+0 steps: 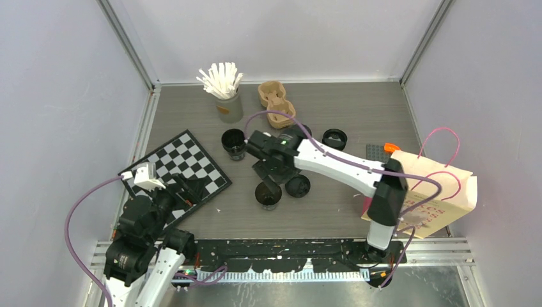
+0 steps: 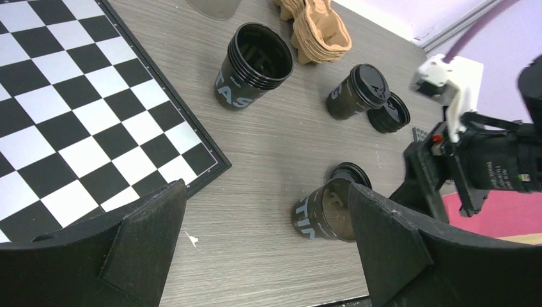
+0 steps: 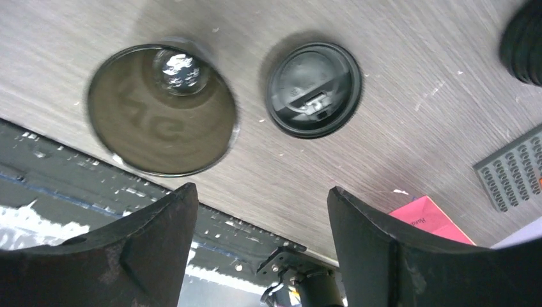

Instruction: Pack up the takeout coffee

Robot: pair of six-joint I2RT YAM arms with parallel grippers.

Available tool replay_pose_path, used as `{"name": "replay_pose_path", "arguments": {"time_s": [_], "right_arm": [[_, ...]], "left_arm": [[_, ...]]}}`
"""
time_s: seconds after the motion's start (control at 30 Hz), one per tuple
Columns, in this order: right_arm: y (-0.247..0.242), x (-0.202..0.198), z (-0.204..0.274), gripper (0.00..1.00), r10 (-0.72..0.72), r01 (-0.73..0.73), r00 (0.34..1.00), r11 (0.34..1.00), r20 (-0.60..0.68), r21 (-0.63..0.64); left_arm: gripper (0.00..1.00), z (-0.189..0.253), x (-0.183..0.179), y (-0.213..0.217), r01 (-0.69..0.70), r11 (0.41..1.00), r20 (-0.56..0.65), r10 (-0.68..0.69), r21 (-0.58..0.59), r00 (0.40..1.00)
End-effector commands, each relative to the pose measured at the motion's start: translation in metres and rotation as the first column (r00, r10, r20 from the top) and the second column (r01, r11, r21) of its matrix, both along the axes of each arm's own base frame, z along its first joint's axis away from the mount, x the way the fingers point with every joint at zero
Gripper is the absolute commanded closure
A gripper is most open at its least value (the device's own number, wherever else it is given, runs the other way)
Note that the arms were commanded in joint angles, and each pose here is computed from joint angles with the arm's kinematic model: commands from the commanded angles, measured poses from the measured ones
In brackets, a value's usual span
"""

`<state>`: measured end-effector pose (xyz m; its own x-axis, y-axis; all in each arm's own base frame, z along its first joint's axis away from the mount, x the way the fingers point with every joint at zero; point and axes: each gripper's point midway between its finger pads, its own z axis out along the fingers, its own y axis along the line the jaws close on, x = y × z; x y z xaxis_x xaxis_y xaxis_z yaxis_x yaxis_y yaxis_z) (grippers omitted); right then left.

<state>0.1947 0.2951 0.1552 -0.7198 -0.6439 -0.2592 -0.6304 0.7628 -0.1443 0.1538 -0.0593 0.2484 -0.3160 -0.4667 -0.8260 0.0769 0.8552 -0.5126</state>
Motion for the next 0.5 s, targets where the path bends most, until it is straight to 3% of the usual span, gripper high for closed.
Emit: {"name": "replay_pose_path", "arguments": {"time_s": [0.0, 0.23, 0.37, 0.47], "right_arm": [[-0.022, 0.031, 0.004, 0.25, -0.111, 0.098, 0.982, 0.991, 0.154, 0.089], [-0.039, 0.041, -0.006, 0.41, -0.134, 0.081, 0.969, 0.966, 0.21, 0.244], [-0.041, 0.032, -0.026, 0.43, 0.066, -0.135, 0.964, 0.956, 0.259, 0.26], [-0.04, 0.019, -0.038, 0.41, 0.266, -0.349, 0.915, 0.9, 0.304, 0.26]], "left_arm": [[0.0, 0.006, 0.003, -0.003, 0.019, 1.0, 0.015, -0.02, 0.011, 1.0], [0.0, 0.005, 0.004, -0.006, 0.035, 0.999, 0.007, -0.035, 0.013, 0.999], [0.0, 0.003, 0.004, -0.008, 0.044, 0.999, 0.0, -0.044, 0.016, 0.999], [0.0, 0.003, 0.004, -0.008, 0.047, 0.999, -0.004, -0.047, 0.017, 0.999]]}}
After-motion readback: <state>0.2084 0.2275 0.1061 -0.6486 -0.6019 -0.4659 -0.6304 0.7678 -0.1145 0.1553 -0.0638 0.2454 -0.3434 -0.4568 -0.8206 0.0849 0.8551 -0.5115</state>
